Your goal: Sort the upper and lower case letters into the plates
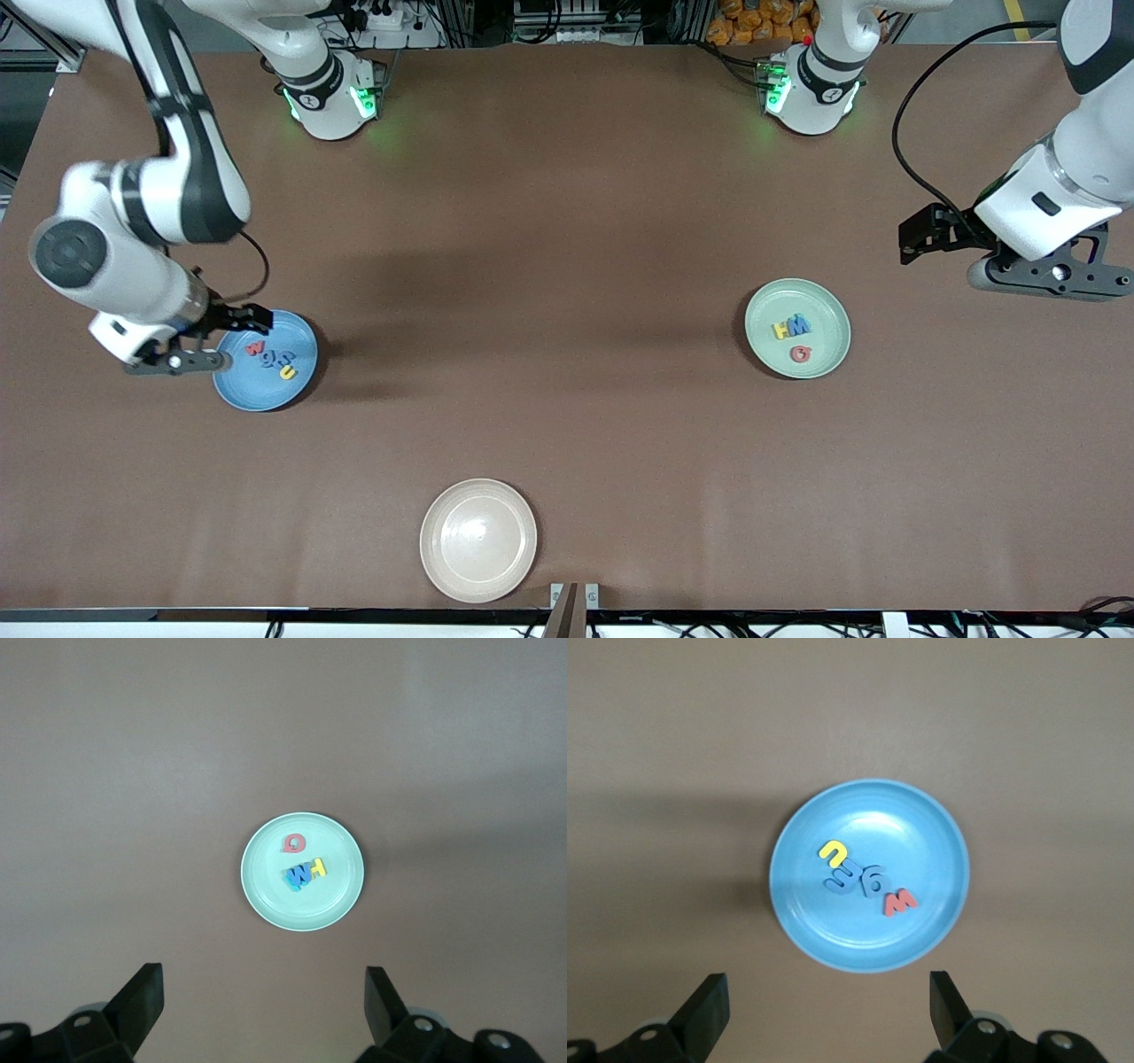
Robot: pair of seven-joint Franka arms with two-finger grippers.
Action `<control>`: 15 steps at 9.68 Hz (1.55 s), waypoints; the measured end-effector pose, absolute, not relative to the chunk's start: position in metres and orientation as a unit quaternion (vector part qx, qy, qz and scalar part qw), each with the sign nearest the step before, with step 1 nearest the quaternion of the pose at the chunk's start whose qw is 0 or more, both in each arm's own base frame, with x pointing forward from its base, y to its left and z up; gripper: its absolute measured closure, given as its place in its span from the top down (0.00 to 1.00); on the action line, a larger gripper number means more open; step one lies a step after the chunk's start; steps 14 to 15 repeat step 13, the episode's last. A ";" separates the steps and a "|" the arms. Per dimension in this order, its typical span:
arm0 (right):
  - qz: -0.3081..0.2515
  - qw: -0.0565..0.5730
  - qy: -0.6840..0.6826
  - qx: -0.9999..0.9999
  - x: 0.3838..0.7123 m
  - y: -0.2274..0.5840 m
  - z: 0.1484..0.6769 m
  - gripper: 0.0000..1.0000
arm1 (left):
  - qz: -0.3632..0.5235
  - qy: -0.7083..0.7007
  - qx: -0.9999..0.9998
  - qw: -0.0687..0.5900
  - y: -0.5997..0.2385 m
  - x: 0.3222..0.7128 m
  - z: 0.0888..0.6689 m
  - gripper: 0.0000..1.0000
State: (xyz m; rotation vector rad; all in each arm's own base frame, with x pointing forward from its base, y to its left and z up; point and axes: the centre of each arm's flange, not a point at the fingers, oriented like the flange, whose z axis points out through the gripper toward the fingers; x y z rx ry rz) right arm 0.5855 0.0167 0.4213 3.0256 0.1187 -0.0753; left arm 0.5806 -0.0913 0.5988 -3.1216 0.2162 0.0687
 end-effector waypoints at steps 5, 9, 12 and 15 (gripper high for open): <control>0.008 0.019 0.015 1.000 0.566 0.024 0.619 1.00 | 0.014 0.034 -0.999 0.002 -0.067 0.549 0.592 1.00; 0.015 0.015 0.015 1.000 0.566 0.025 0.629 1.00 | 0.005 0.039 -0.999 0.000 -0.071 0.539 0.591 1.00; 0.018 0.013 0.015 1.000 0.566 0.026 0.633 1.00 | -0.005 0.031 -1.000 -0.001 -0.063 0.542 0.598 1.00; 0.019 0.013 0.015 1.000 0.566 0.026 0.635 1.00 | -0.007 0.027 -1.000 -0.001 -0.059 0.543 0.599 1.00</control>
